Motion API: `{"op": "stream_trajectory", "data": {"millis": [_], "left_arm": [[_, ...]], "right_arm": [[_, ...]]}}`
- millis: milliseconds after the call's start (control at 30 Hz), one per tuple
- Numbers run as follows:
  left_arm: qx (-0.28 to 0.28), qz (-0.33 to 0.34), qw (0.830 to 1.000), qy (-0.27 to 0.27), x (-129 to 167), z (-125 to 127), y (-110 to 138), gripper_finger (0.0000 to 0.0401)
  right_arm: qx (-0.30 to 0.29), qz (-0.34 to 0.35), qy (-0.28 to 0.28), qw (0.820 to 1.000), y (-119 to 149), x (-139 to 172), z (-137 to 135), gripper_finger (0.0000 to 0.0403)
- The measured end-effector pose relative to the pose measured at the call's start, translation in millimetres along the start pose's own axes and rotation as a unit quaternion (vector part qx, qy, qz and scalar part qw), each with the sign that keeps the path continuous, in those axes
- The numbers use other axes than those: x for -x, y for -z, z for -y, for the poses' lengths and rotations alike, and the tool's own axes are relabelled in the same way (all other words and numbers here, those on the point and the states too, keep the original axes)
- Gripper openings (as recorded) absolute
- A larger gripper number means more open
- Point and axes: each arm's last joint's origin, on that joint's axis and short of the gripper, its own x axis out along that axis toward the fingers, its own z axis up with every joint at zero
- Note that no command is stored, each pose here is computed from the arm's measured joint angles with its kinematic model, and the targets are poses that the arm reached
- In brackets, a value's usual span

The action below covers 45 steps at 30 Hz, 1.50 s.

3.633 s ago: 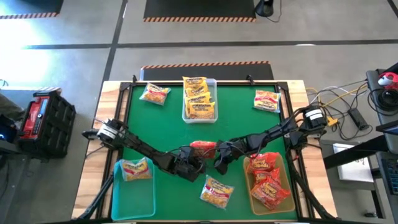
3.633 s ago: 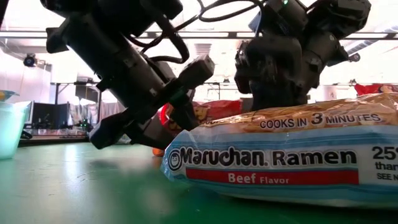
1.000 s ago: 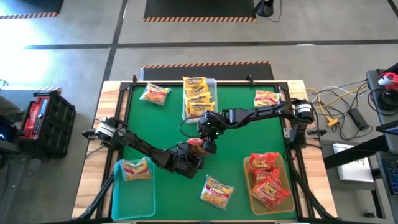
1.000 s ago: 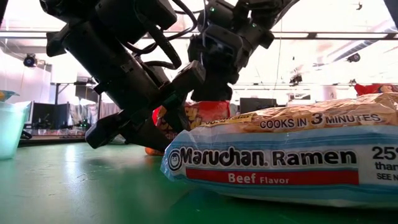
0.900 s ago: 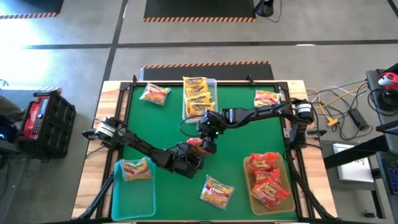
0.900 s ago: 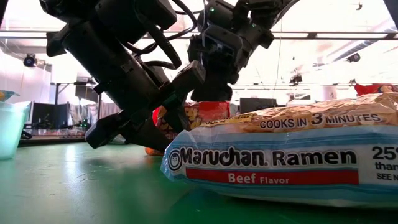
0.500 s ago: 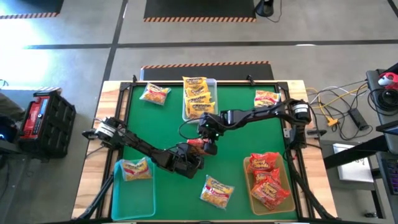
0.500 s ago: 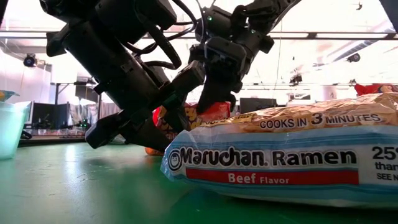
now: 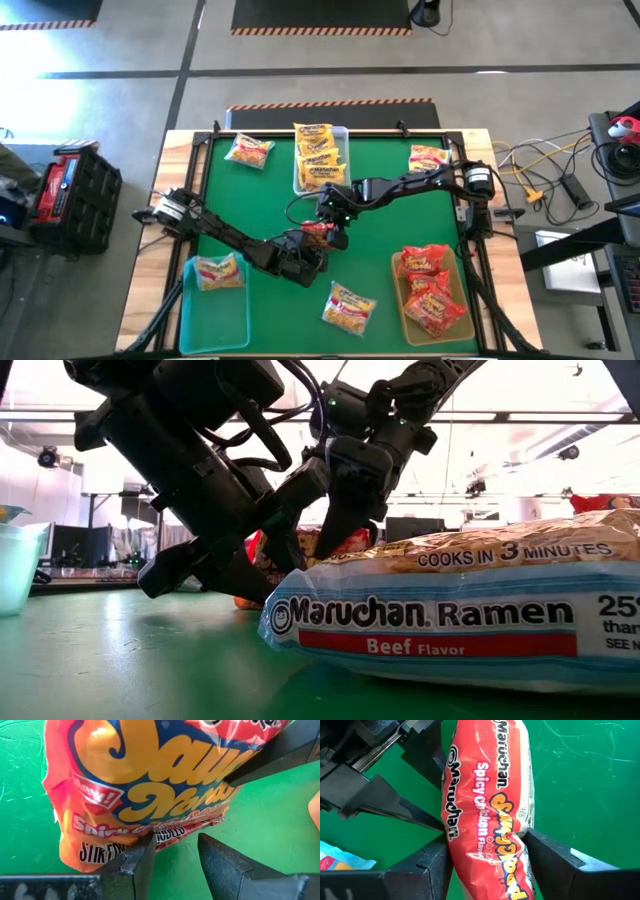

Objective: Sort Maruchan noodles
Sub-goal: Put the orange noodle pack into the orange bin

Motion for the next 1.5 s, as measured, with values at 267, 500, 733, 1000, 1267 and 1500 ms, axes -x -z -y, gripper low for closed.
{"op": "stream_trajectory", "data": {"millis": [267, 500, 733, 1000, 1267, 1500], "left_arm": [[-0.001, -0.001, 1.0, 0.005, 1.5, 0.8, 2.1, 0.0141], [-0.003, 0.003, 1.0, 0.018, 9.4, 3.1, 5.4, 0.0141], [-0.028, 0.008, 0.999, 0.038, 29.4, 7.6, 3.5, 0.0141], [-0.001, 0.002, 0.998, 0.066, 52.1, 10.7, 16.1, 0.0141], [0.033, -0.004, 0.997, 0.07, 62.0, 8.1, 27.3, 0.0141], [0.067, -0.002, 0.997, 0.042, 63.0, 0.7, 28.6, 0.0141]], "right_arm": [[-0.002, 0.0, -0.002, 1.0, 0.0, 0.3, -0.6, 0.0176], [-0.003, -0.001, -0.005, 1.0, 0.0, 0.7, -1.0, 0.0157], [-0.001, -0.002, -0.008, 1.0, -0.1, 0.7, -1.4, 0.0152], [0.0, -0.019, -0.005, 1.0, 2.9, 6.1, -1.7, 0.0151], [-0.01, -0.053, -0.05, 0.997, 8.1, 25.2, -10.2, 0.0151], [-0.01, -0.062, -0.09, 0.994, 9.3, 40.0, -17.2, 0.0151]]}}
